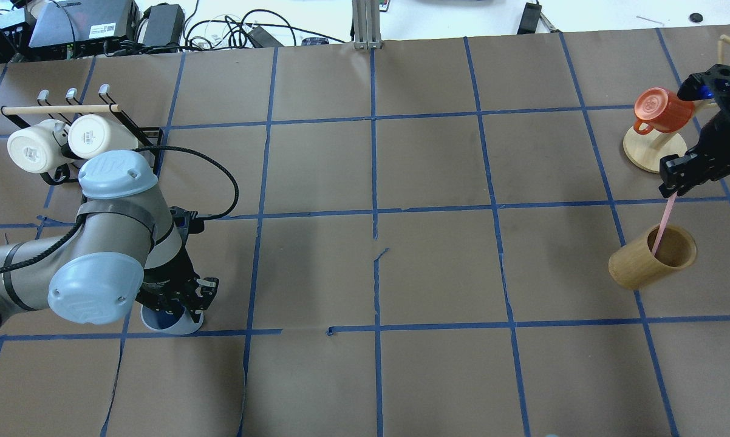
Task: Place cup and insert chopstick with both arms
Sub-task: 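Grasp the light blue cup with left gripper while right grasps the chopstick, then slide the blue cup to center with left while right lifts chopstick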
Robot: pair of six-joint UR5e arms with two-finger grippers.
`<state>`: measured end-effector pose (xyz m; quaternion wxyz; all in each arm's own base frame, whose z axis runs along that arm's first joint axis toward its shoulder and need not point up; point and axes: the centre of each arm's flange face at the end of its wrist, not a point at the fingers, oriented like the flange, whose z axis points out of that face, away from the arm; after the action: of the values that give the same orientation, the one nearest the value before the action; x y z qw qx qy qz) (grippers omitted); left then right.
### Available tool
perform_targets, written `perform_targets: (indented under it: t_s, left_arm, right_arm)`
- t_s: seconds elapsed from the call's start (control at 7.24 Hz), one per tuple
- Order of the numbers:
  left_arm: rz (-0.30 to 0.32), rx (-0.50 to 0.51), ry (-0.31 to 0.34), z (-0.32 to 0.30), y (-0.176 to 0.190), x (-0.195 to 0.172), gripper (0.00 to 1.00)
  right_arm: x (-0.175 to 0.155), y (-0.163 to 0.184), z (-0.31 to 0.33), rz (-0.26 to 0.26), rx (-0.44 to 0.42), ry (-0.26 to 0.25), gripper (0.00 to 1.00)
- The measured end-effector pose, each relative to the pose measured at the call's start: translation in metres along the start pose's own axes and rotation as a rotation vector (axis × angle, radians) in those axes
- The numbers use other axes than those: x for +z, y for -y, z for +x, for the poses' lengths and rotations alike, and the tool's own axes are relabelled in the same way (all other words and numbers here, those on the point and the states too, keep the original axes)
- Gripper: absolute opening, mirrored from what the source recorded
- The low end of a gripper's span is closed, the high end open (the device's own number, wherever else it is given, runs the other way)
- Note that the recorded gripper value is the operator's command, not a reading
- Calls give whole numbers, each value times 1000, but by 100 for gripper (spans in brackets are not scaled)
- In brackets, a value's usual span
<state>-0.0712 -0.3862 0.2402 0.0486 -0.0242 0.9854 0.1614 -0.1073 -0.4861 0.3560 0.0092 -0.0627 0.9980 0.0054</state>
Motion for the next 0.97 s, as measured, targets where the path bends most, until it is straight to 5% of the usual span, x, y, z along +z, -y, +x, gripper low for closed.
perform_targets:
  t_s: [0.28,0.97]
  left_arm:
    - [19,-15,1,-1,2,-7,0]
    - [109,-210,-57,34,21,-75,0]
  right_arm:
    - [-3,0,0,1,5,3,0]
    - [-48,5,4,-16,8,10,0]
